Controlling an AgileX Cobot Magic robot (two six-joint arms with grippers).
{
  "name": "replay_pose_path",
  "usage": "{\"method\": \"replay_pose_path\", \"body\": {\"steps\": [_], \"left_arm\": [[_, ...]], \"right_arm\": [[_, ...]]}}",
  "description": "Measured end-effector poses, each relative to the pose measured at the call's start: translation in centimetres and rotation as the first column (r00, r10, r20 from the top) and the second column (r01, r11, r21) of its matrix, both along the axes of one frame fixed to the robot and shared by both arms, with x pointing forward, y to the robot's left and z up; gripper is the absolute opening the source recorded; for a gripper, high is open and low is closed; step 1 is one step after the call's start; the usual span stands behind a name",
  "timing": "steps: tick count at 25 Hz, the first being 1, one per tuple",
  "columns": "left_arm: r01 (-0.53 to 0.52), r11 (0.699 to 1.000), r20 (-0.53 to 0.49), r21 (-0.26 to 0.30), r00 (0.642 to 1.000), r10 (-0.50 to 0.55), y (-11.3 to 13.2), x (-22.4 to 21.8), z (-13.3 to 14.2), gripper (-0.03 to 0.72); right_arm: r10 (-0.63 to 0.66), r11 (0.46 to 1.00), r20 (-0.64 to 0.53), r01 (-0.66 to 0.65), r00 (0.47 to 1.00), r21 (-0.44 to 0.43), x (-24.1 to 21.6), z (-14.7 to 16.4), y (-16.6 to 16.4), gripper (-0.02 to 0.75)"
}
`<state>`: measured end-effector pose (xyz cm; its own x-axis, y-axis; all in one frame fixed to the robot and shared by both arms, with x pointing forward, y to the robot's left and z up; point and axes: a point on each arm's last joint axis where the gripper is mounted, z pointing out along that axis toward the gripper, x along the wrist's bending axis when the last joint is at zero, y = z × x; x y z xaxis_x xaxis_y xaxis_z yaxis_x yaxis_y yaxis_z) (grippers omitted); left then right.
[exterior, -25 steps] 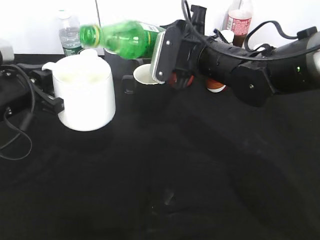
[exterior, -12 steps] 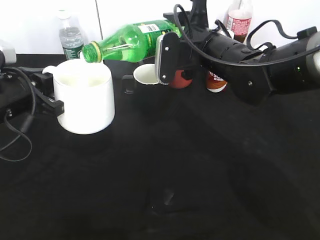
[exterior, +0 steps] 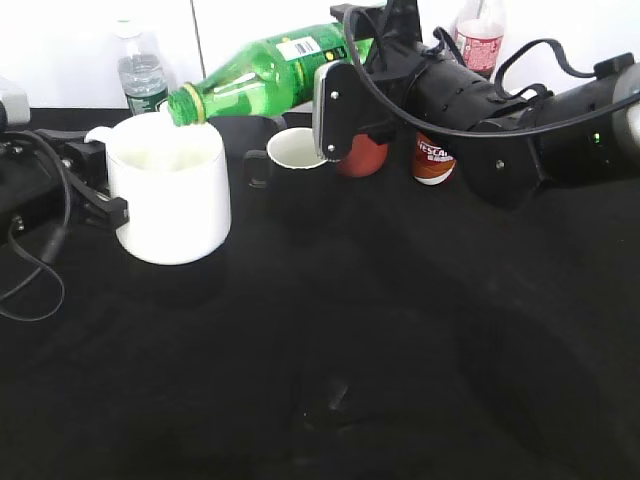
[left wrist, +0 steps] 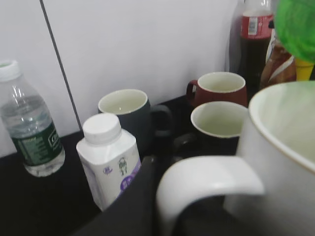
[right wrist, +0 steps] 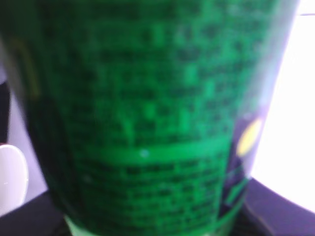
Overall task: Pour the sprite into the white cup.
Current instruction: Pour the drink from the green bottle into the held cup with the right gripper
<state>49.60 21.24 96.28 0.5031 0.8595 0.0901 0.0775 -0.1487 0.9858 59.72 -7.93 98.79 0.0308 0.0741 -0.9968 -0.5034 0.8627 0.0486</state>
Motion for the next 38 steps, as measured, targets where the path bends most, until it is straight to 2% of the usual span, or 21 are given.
{"method": "replay_pose_path", "body": {"steps": [13, 38], "left_arm": [[0.002, 1.000, -0.004, 0.006, 1.000, -0.002, -0.01, -0.01, -0.06, 0.050], [0.003, 1.000, -0.003, 0.009, 1.000, -0.002, 0.00, -0.03, -0.07, 0.050]], "right_arm": [[-0.015, 1.000, 0.062, 0.015, 0.998, -0.008, 0.05, 0.49, -0.09, 0.386], [-0.024, 1.000, 0.075, 0.024, 0.997, 0.009, 0.15, 0.78, -0.13, 0.386]]}}
